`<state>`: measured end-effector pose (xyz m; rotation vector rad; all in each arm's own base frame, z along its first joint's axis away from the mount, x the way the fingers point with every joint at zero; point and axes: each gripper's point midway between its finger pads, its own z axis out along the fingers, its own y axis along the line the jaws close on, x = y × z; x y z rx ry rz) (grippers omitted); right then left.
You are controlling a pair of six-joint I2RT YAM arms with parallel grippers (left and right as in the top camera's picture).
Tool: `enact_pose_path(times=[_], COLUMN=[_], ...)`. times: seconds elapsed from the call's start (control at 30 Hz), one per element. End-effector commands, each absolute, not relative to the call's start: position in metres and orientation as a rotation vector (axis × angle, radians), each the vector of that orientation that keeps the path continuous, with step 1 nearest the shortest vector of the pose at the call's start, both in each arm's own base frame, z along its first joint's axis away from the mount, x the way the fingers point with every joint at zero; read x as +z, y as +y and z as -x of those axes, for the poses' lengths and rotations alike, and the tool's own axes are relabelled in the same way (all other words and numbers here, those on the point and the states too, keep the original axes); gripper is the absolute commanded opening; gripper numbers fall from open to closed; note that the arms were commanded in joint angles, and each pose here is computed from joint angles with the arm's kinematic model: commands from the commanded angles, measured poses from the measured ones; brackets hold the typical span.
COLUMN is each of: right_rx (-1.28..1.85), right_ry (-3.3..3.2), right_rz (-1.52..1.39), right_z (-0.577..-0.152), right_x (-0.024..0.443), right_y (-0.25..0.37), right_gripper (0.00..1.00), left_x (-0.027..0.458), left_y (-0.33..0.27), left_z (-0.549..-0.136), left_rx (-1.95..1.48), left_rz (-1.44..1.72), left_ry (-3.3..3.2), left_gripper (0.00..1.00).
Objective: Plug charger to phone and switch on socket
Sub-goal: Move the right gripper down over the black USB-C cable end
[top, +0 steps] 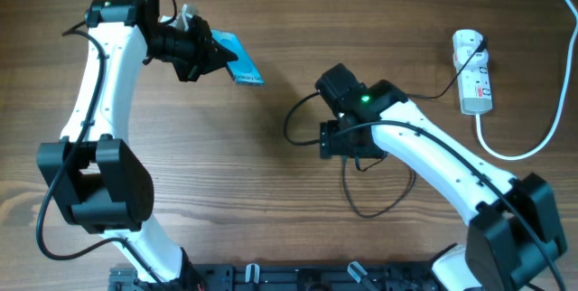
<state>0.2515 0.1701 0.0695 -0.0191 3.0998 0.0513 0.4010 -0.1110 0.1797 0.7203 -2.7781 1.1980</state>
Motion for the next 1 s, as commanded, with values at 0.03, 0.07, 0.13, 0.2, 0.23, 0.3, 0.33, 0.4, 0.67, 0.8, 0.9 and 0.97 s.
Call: enact_pose_path(times=[0.03,0.07,0.13,0.2,0.23,0.3,0.33,0.4,0.67,0.8,0.9,0.97], right_rx=[0.136,0.141,0.150,0.153,0.134,0.110,0.116,0.108,0.061,0.060,0.041,0.024], right_ry=[3.158,3.154,3.151,3.143,3.135,3.113,3.106,3.108,3.143,3.143,3.136,3.129], right_rz=[0.004,-0.008,-0.011,-0.022,-0.055,-0.110,-0.126,-0.133,-0.146,-0.158,-0.146,-0.125], right_z=[-0.247,-0.248,-0.246,-0.244,-0.244,-0.247,-0.248,-0.247,-0.245,-0.245,-0.244,-0.242], right_x=[0.046,0.042,0.034,0.023,0.020,0.013,0.011,0.009,-0.011,-0.011,-0.011,-0.011], right_y=[0.169,0.168,0.167,0.165,0.163,0.159,0.159,0.158,0.156,0.156,0.157,0.161], right_gripper=[0.73,0.73,0.73,0.71,0.66,0.63,0.62,0.60,0.51,0.48,0.47,0.45], left_x=[0.187,0.187,0.187,0.187,0.187,0.187,0.187,0.187,0.187,0.187,0.187,0.187], left_y=[-0.106,-0.106,-0.106,-0.106,-0.106,-0.106,-0.106,-0.106,-0.106,-0.106,-0.106,-0.106], left_z=[-0.399,-0.399,-0.399,-0.399,-0.399,-0.399,-0.399,-0.399,-0.399,-0.399,-0.399,-0.399], left_rx=[1.179,1.179,1.179,1.179,1.179,1.180,1.180,1.180,1.179,1.180,1.180,1.180], left_rz=[-0.689,-0.689,-0.689,-0.689,-0.689,-0.689,-0.689,-0.689,-0.689,-0.689,-0.689,-0.689], left_ry=[-2.842,-2.842,-2.842,-2.842,-2.842,-2.842,-2.842,-2.842,-2.843,-2.843,-2.843,-2.843], left_gripper=[0.04,0.04,0.04,0.04,0.04,0.04,0.04,0.04,0.04,0.04,0.04,0.04])
